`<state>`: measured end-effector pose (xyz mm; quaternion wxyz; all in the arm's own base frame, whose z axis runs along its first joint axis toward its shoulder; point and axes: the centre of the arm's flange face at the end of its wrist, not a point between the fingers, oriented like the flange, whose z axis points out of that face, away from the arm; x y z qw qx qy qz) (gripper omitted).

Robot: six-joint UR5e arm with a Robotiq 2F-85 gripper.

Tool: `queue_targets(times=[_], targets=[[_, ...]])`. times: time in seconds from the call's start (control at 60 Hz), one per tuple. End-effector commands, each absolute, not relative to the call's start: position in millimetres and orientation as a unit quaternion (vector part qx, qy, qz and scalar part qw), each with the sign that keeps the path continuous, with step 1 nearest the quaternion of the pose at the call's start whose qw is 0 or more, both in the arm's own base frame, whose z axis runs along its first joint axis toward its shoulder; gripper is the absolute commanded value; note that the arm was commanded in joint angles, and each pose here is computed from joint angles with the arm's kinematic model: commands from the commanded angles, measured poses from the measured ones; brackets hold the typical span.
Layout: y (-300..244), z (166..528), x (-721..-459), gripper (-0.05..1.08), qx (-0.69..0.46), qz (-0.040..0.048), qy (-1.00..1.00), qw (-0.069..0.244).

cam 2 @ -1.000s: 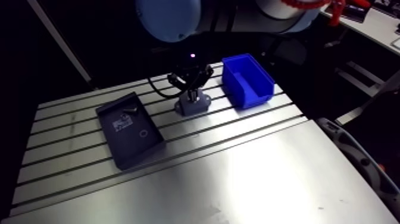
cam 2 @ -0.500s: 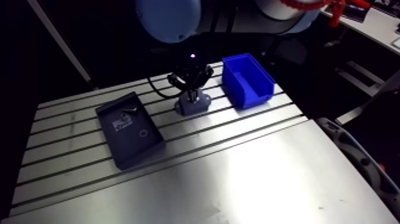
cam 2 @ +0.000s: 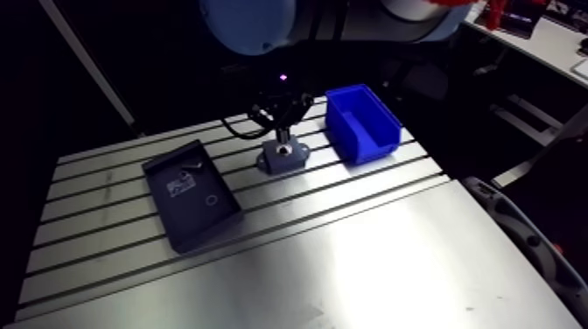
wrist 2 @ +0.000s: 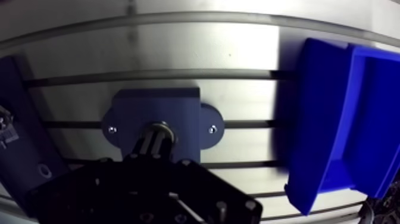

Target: Pick up the bearing and press it into the housing until flush.

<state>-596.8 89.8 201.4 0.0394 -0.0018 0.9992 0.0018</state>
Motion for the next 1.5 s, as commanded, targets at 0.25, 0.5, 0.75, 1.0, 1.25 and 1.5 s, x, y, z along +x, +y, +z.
queue_targets(times=[0.25,0.5,0.75,1.0,1.25,1.5], targets=[[83.6,265.2,-590.6,0.28,-0.005,-0.0069,0.998,0.060],[80.8,352.6,-584.2,0.00,0.000,-0.0068,0.998,0.058],[62.7,415.1,-568.6,0.00,0.002,-0.0034,0.999,0.041],[32.4,440.0,-563.8,0.00,-0.002,0.0126,1.000,0.021],[-13.9,445.3,-565.1,0.00,0.017,0.0156,1.000,0.014],[-41.7,462.4,-560.3,0.00,0.026,0.0157,1.000,0.001]])
